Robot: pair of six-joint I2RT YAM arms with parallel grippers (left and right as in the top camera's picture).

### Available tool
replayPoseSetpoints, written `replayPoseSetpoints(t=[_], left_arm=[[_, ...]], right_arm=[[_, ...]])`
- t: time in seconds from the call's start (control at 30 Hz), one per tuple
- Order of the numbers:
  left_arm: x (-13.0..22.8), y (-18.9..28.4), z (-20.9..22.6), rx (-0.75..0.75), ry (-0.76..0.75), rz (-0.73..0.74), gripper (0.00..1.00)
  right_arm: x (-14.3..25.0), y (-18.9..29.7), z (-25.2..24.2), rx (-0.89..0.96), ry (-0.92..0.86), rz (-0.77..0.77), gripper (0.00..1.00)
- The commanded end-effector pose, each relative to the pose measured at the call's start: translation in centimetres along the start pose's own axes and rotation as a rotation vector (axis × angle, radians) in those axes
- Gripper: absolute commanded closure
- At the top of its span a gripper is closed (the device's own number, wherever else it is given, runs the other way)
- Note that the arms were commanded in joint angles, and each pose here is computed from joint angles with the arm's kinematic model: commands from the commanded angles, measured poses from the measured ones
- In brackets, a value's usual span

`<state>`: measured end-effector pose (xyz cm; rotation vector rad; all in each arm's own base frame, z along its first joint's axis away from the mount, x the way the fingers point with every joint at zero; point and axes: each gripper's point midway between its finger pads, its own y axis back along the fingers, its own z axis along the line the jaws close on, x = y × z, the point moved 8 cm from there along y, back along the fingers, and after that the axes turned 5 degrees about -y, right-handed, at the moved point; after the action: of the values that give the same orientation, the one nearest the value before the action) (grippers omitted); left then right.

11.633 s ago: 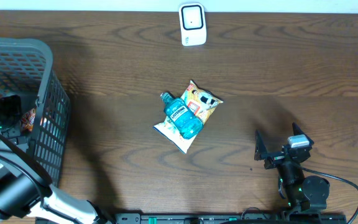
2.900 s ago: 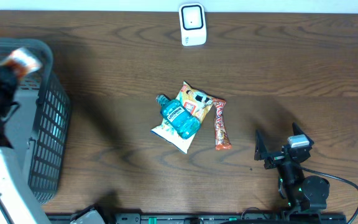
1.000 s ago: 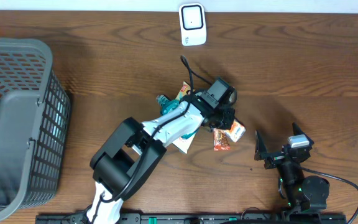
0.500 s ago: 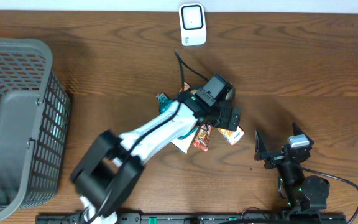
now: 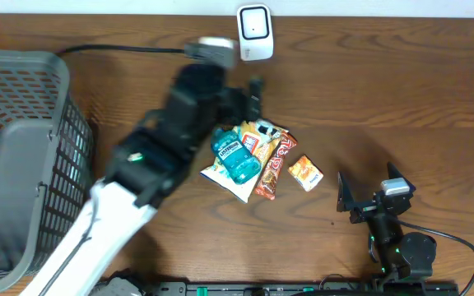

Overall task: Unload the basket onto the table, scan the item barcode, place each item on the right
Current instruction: 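Carry the orange box to the table center and release it, then reach the left gripper into the basket and grasp the green-white wipe pack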

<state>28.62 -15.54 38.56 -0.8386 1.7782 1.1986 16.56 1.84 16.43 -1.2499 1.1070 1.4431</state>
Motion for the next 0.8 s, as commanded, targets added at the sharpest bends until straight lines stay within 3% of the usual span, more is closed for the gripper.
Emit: replayPoseSetpoints(t=[0.0, 0.3, 0.43, 0.6, 0.77], left_arm=[[-2.9, 3.3, 4.1, -0.144, 0.033, -0.129, 0.02], [-5.8, 10.2, 14.6, -0.507, 0.173, -0.33, 0.02], [-3.9, 11.8, 21.4, -0.734, 0.488, -0.333, 0.02], [0.9, 12.1, 27.7, -0.942, 0.89, -0.225, 0.02], [4.1, 10.2, 31.8, -0.965, 1.101, -0.099, 0.02]], right_arm=[[0.1, 0.0, 0.1, -0.004, 0.004, 0.005, 0.01], [0.1, 0.0, 0.1, -0.004, 0.004, 0.005, 0.01], [0.1, 0.0, 0.1, -0.004, 0.004, 0.005, 0.01], [0.1, 0.0, 0.1, -0.004, 0.004, 0.005, 0.01], [0.1, 0.0, 0.1, -0.004, 0.004, 0.005, 0.01]])
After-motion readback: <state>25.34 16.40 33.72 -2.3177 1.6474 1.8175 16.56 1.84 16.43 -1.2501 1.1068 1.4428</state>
